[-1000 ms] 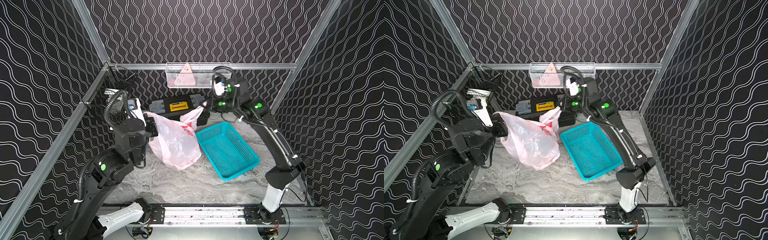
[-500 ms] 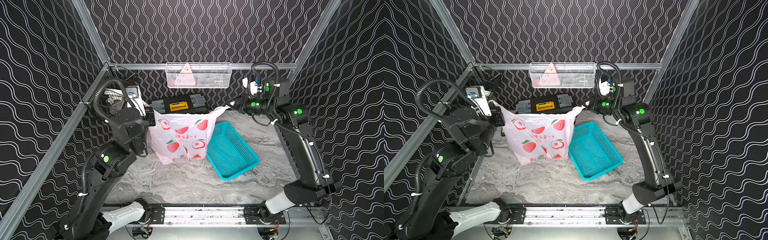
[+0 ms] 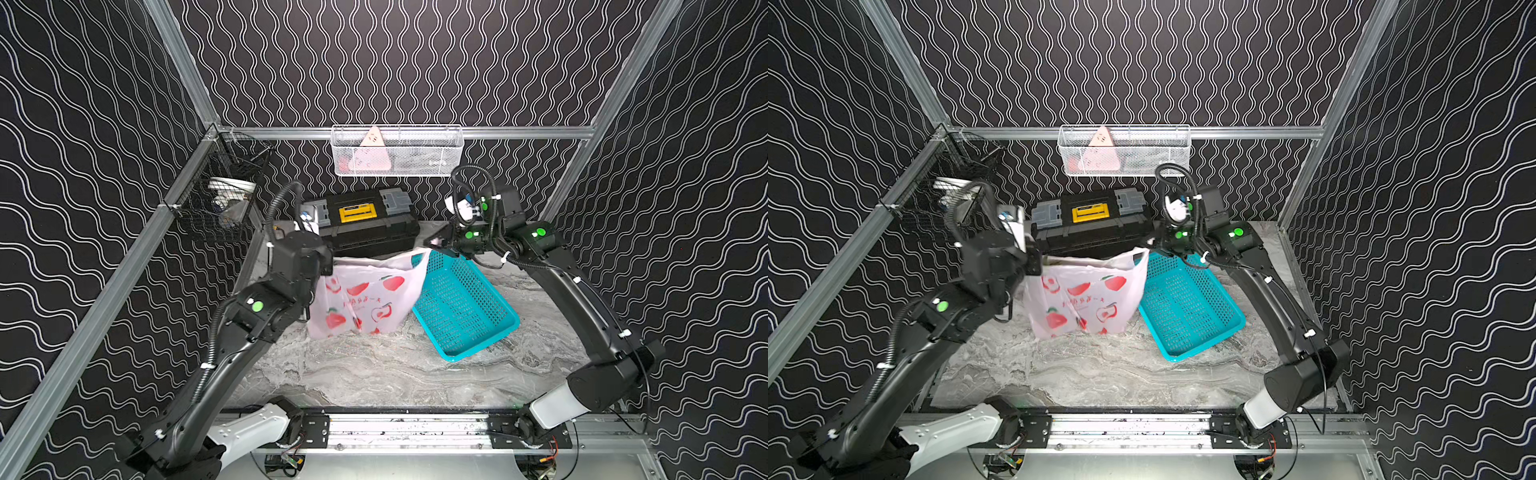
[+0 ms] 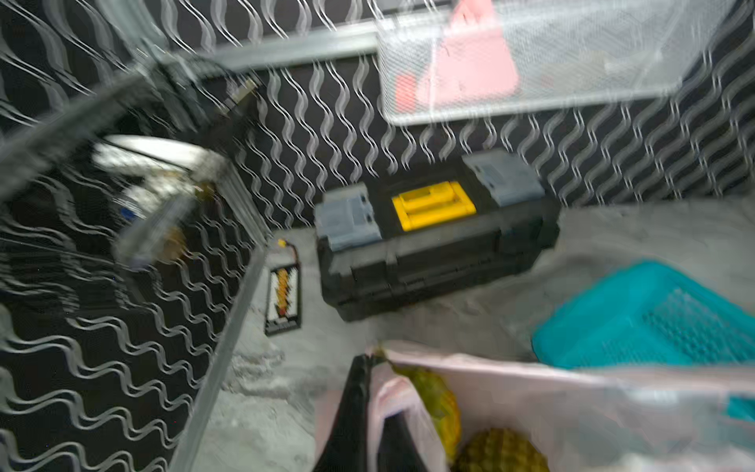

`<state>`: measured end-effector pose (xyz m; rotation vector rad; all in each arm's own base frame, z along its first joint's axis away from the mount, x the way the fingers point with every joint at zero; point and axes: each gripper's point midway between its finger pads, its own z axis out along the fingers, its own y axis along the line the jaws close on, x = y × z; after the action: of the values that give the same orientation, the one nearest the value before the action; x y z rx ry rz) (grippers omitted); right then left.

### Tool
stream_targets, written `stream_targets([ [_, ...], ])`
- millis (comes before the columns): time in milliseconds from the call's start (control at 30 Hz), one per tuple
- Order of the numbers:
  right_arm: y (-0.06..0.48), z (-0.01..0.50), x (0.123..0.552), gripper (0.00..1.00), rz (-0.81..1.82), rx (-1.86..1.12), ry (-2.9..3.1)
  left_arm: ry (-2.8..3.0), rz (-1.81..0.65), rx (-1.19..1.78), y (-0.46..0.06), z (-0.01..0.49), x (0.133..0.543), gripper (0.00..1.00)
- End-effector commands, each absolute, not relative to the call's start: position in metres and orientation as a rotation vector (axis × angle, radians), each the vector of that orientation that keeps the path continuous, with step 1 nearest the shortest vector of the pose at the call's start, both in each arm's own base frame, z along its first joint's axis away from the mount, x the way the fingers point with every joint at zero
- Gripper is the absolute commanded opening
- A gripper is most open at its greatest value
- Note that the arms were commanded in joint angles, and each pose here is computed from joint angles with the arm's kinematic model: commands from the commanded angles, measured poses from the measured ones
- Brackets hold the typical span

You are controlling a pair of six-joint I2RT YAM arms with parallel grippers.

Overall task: Place the pineapple into a plastic bag & tie a knot
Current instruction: Adjust the plastic bag at the center of the board.

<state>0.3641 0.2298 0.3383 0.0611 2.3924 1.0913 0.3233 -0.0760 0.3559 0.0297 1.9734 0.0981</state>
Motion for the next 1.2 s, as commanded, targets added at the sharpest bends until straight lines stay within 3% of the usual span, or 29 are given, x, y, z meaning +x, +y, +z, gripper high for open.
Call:
stream_targets([
  [0,0.169,0.372,0.388,0.00,0.913,0.220,2.218,1.995,-0.235,0.152,-0.129,0.336,0.324,0.00],
  [167,0.117,0.437,0.393,0.00,0.709,0.290,2.051,1.962,-0.406,0.301,-0.163,0.335,0.320,0.00],
  [367,0.152,0.427,0.406,0.00,0.843,0.211,2.120,1.984,-0.114,0.120,-0.112,0.360,0.355,0.00],
  [500,0.183,0.444,0.387,0.00,0.923,0.087,2.104,1.859,-0.199,0.143,-0.107,0.415,0.357,0.00],
  [567,0.183,0.444,0.382,0.00,0.939,0.084,2.104,1.851,-0.278,0.230,-0.124,0.417,0.353,0.00],
  [633,0.184,0.428,0.378,0.00,0.949,0.097,2.125,1.923,-0.339,0.265,-0.135,0.391,0.352,0.00],
  [767,0.201,0.347,0.375,0.00,1.059,0.120,2.278,2.225,-0.338,0.173,-0.131,0.278,0.347,0.00],
  [833,0.211,0.343,0.372,0.00,1.127,0.088,2.300,2.257,-0.356,0.175,-0.131,0.256,0.339,0.00],
  [1033,0.223,0.430,0.358,0.00,1.186,-0.079,2.143,2.003,-0.296,0.169,-0.114,0.351,0.330,0.00],
  [1167,0.224,0.413,0.364,0.00,1.190,-0.038,2.170,1.983,-0.256,0.143,-0.107,0.359,0.332,0.00],
])
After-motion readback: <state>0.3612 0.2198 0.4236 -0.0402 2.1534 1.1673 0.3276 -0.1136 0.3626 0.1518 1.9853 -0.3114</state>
